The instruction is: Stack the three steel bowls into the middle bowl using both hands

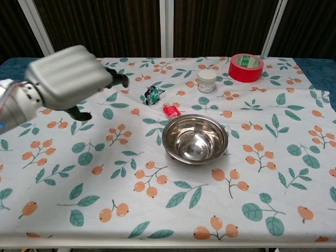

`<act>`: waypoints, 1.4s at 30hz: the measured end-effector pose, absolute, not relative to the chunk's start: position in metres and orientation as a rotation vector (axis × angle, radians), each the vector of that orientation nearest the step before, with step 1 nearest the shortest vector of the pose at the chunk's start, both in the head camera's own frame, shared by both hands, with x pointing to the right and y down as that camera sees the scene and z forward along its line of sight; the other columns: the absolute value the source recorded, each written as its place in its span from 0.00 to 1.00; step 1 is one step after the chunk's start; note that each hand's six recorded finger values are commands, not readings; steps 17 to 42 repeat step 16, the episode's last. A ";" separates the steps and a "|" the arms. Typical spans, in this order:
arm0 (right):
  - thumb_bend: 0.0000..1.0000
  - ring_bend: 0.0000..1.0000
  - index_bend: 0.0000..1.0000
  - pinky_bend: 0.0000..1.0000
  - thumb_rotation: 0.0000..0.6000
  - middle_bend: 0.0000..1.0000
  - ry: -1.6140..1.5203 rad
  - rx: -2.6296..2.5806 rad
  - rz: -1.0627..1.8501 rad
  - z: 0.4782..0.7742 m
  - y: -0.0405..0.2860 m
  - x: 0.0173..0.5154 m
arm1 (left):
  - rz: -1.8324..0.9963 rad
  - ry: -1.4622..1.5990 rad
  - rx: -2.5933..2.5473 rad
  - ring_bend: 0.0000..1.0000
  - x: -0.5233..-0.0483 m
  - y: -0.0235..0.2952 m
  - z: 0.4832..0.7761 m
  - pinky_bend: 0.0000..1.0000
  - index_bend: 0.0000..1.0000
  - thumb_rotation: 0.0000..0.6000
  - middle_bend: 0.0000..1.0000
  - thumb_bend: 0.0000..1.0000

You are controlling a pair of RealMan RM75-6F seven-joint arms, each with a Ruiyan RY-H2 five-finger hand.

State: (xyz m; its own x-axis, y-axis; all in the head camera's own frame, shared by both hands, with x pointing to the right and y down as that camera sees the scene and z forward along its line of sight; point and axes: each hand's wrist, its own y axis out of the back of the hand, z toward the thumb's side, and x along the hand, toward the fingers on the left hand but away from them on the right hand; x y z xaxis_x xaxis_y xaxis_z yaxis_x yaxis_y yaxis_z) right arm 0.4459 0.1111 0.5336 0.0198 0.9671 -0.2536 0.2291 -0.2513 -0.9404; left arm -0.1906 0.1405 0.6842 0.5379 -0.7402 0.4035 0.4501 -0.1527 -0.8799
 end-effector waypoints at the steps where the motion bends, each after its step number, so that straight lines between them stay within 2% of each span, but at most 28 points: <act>1: 0.07 0.42 0.06 0.36 1.00 0.23 -1.232 -1.559 1.288 0.537 0.113 0.445 | -1.088 0.305 -1.389 0.27 -0.200 0.140 0.684 0.44 0.25 1.00 0.21 0.14; 2: 0.07 0.32 0.07 0.26 1.00 0.22 -1.208 -1.546 1.292 0.540 0.115 0.444 | -1.116 0.336 -1.414 0.20 -0.210 0.140 0.683 0.37 0.23 1.00 0.17 0.12; 3: 0.07 0.20 0.07 0.15 1.00 0.19 -1.179 -1.532 1.297 0.545 0.118 0.442 | -1.153 0.383 -1.450 0.17 -0.224 0.141 0.683 0.32 0.22 1.00 0.14 0.11; 4: 0.07 0.13 0.07 0.07 1.00 0.17 -1.136 -1.515 1.308 0.552 0.122 0.441 | -1.179 0.421 -1.477 0.14 -0.235 0.142 0.682 0.29 0.21 1.00 0.12 0.10; 6: 0.07 0.07 0.07 0.01 1.00 0.13 -1.080 -1.503 1.326 0.566 0.131 0.437 | -1.230 0.522 -1.532 0.12 -0.260 0.145 0.679 0.26 0.20 1.00 0.11 0.08; 9: 0.07 0.02 0.07 0.00 1.00 0.10 -1.023 -1.515 1.349 0.588 0.146 0.432 | -1.271 0.681 -1.571 0.12 -0.295 0.150 0.672 0.24 0.20 1.00 0.11 0.07; 16: 0.07 0.00 0.07 0.00 1.00 0.09 -0.953 -1.553 1.371 0.609 0.166 0.421 | -1.319 0.872 -1.497 0.12 -0.376 0.173 0.649 0.23 0.20 1.00 0.12 0.07; 42: 0.07 0.00 0.07 0.00 1.00 0.09 -0.953 -1.553 1.371 0.609 0.166 0.421 | -1.319 0.872 -1.497 0.12 -0.376 0.173 0.649 0.23 0.20 1.00 0.12 0.07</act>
